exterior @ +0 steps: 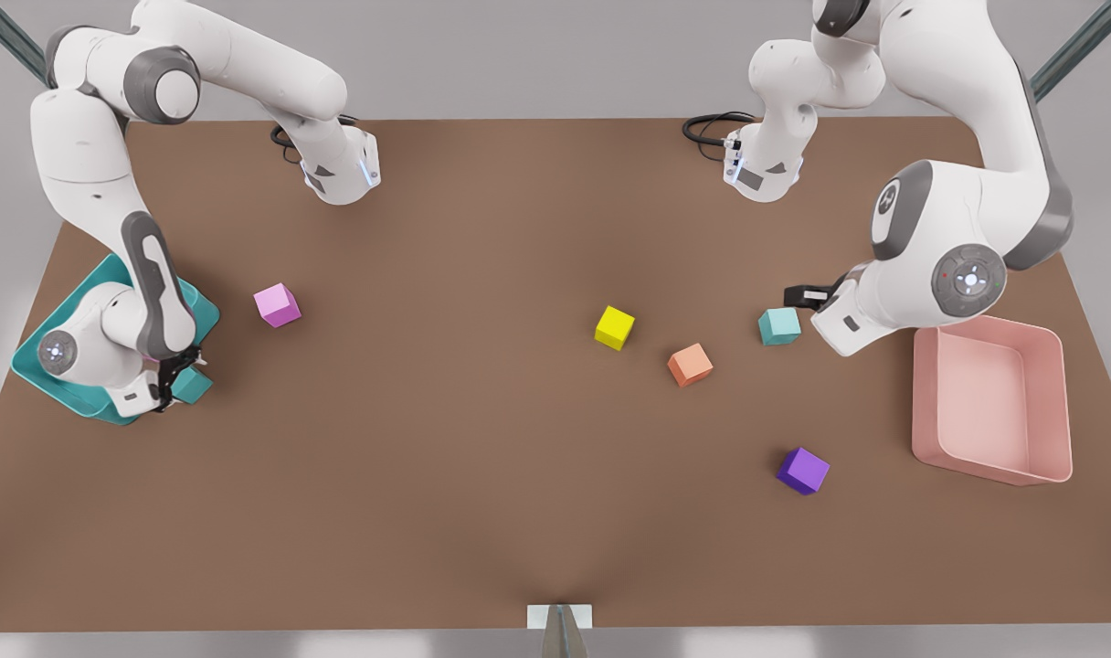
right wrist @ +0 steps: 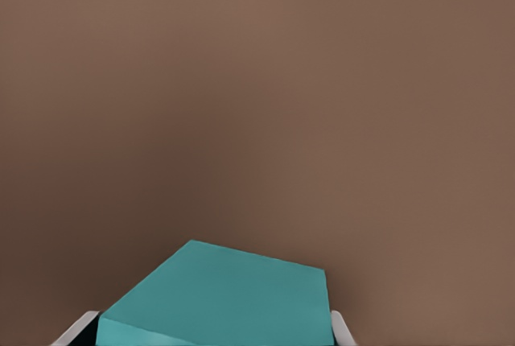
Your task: Stack the two blue cubes on top of each other
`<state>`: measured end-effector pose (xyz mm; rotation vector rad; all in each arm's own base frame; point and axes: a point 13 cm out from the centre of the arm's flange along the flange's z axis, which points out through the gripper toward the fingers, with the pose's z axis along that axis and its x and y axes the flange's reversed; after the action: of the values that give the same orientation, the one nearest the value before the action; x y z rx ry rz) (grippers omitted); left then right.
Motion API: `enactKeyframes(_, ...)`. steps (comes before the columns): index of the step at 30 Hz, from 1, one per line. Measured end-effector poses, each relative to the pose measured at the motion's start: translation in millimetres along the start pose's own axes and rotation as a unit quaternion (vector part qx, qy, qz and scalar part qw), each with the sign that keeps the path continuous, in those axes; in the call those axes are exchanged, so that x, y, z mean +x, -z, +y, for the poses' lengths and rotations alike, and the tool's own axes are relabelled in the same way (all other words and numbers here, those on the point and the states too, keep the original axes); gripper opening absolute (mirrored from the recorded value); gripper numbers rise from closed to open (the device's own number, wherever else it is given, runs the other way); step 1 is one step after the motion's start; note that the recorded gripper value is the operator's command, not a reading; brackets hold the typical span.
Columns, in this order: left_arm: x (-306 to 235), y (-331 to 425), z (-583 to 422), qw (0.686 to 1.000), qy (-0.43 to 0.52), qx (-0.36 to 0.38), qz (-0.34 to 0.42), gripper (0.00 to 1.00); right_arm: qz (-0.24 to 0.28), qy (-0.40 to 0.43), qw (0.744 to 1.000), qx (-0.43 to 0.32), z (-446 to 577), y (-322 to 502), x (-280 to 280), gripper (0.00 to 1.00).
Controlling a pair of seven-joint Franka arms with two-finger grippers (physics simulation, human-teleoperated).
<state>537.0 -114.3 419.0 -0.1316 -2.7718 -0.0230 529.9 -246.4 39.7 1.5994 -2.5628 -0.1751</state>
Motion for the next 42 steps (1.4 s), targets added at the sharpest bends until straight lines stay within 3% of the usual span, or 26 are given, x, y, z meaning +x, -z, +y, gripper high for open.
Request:
enactKeyframes(4,-2,-3,1,1.0,0.001,0.0,0.003,1.0,-0.001,0.001,1.0,0.008,-3,-1,-1,0.98)
enactKeyframes(7,-2,-2,1,1.0,0.001,0.0,0.002,1.0,-0.002,0.001,1.0,0.013,-5,0,-3,0.63)
enactKeyframes(10,-2,-1,3,1.0,0.003,0.001,0.001,1.0,-0.004,0.003,1.0,0.017,-8,4,-8,0.5)
enactKeyframes(13,-2,3,3,1.0,0.005,0.002,-0.003,1.0,-0.013,0.001,1.0,0.017,-8,13,-22,0.51)
enactKeyframes(16,-1,15,1,1.0,0.006,0.003,-0.016,1.0,-0.036,0.023,0.999,0.01,3,37,-97,0.51)
enactKeyframes(18,-1,18,1,1.0,0.008,0.004,-0.019,1.0,-0.046,0.068,0.997,0.007,23,55,-187,0.52)
enactKeyframes(23,-2,16,6,1.0,0.017,0.004,-0.015,1.0,-0.077,0.208,0.975,0.003,173,49,-517,0.52)
enactKeyframes(27,-9,5,11,1.0,0.024,0.004,-0.004,1.0,-0.107,0.205,0.973,0.012,266,33,-662,0.52)
enactKeyframes(30,-11,1,11,1.0,0.026,0.004,0.0,1.0,-0.121,0.16,0.98,0.012,299,12,-709,0.53)
enactKeyframes(34,-15,-5,14,1.0,0.03,0.004,0.006,1.0,-0.121,0.087,0.989,0.013,318,-18,-724,0.55)
enactKeyframes(35,-15,-6,14,0.999,0.031,0.004,0.007,1.0,-0.123,0.069,0.99,0.014,319,-24,-726,0.63)
enactKeyframes(36,-16,-6,15,0.999,0.032,0.004,0.007,1.0,-0.125,0.051,0.991,0.015,320,-26,-728,0.95)
enactKeyframes(37,-16,-6,18,0.999,0.035,0.004,0.007,1.0,-0.128,0.034,0.991,0.017,319,-26,-730,1.0)
enactKeyframes(42,2,-42,61,0.997,0.073,0.017,0.036,1.0,-0.147,-0.047,0.988,0.019,313,-12,-738,1.0)
